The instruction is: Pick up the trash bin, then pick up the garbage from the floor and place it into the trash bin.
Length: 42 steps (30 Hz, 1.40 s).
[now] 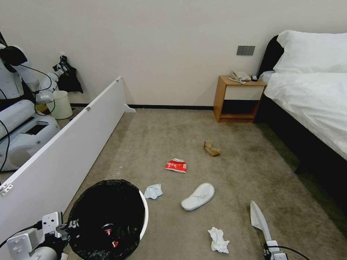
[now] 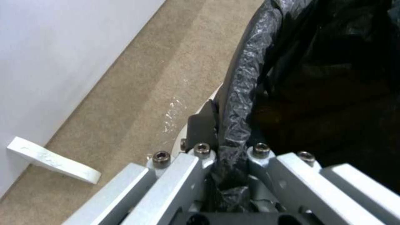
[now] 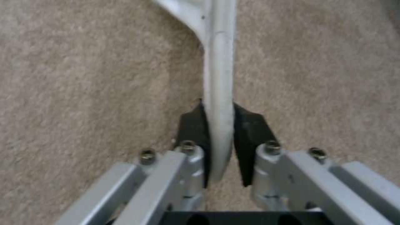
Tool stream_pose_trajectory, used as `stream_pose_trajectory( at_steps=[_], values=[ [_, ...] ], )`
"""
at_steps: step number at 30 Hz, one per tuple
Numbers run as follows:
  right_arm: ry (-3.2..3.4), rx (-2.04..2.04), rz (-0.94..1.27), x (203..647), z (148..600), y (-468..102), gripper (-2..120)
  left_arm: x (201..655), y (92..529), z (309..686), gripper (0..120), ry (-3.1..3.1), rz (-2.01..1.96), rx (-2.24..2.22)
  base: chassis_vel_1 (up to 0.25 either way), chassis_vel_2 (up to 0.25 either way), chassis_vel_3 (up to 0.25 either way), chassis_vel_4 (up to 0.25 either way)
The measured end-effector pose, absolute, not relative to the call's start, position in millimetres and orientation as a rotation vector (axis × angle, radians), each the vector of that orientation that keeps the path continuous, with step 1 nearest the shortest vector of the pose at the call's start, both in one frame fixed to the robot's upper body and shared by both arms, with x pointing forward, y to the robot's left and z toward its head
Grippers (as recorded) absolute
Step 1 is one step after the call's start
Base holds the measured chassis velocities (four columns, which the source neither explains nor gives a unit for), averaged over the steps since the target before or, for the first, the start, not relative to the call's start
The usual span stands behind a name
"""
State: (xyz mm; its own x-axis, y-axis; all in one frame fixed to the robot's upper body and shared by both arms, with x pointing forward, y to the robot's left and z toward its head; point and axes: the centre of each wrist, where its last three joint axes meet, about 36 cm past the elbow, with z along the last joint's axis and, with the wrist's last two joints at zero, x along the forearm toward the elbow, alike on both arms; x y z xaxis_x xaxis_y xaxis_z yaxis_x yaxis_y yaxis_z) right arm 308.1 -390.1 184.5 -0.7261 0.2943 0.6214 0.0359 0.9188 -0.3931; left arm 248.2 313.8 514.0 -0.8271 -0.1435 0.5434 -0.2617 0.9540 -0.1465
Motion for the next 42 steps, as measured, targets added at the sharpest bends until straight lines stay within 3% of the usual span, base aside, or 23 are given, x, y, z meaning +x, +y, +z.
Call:
stream_pose_trajectory(
  at_steps=[4,17,21,23,24,25,27,29,42],
  values=[
    [-2.378,-0.241,0.491,307.4,192.4,-393.6,1,248.7,313.2,514.2,2,-2.555,0.289,0.285,0.000,0.000,0.000,0.000],
    [-2.518,-0.287,0.549,301.2,246.3,-417.7,1,250.1,315.8,513.1,2,-2.549,0.266,0.273,0.000,0.000,0.000,0.000],
    [-2.624,-0.209,0.583,298.0,311.3,-442.5,1,251.7,317.6,513.9,2,-2.551,0.249,0.262,0.000,0.000,0.000,0.000],
    [-2.661,-0.086,0.707,296.8,374.7,-465.6,1,253.5,319.0,514.8,2,-2.555,0.237,0.254,0.000,0.000,0.000,0.000],
    [-2.661,-0.086,0.707,296.8,374.7,-465.6,1,253.5,319.0,514.8,2,-2.555,0.237,0.254,0.000,0.000,0.000,0.000],
    [-2.660,0.026,0.805,293.2,423.3,-477.2,1,255.0,319.7,514.5,2,-2.556,0.232,0.248,0.000,0.000,0.000,0.000],
    [-2.657,0.072,0.842,291.5,441.0,-479.2,1,255.4,319.6,514.3,2,-2.556,0.230,0.245,0.000,0.000,0.000,0.000],
    [-2.660,0.187,0.949,292.7,485.9,-478.5,1,256.1,318.9,513.9,2,-2.555,0.229,0.235,0.000,0.000,0.000,0.000],
    [-2.654,0.575,1.343,315.8,616.8,-427.2,1,256.5,318.1,517.2,2,-2.562,0.181,0.222,0.000,0.000,0.000,0.000]
  ],
)
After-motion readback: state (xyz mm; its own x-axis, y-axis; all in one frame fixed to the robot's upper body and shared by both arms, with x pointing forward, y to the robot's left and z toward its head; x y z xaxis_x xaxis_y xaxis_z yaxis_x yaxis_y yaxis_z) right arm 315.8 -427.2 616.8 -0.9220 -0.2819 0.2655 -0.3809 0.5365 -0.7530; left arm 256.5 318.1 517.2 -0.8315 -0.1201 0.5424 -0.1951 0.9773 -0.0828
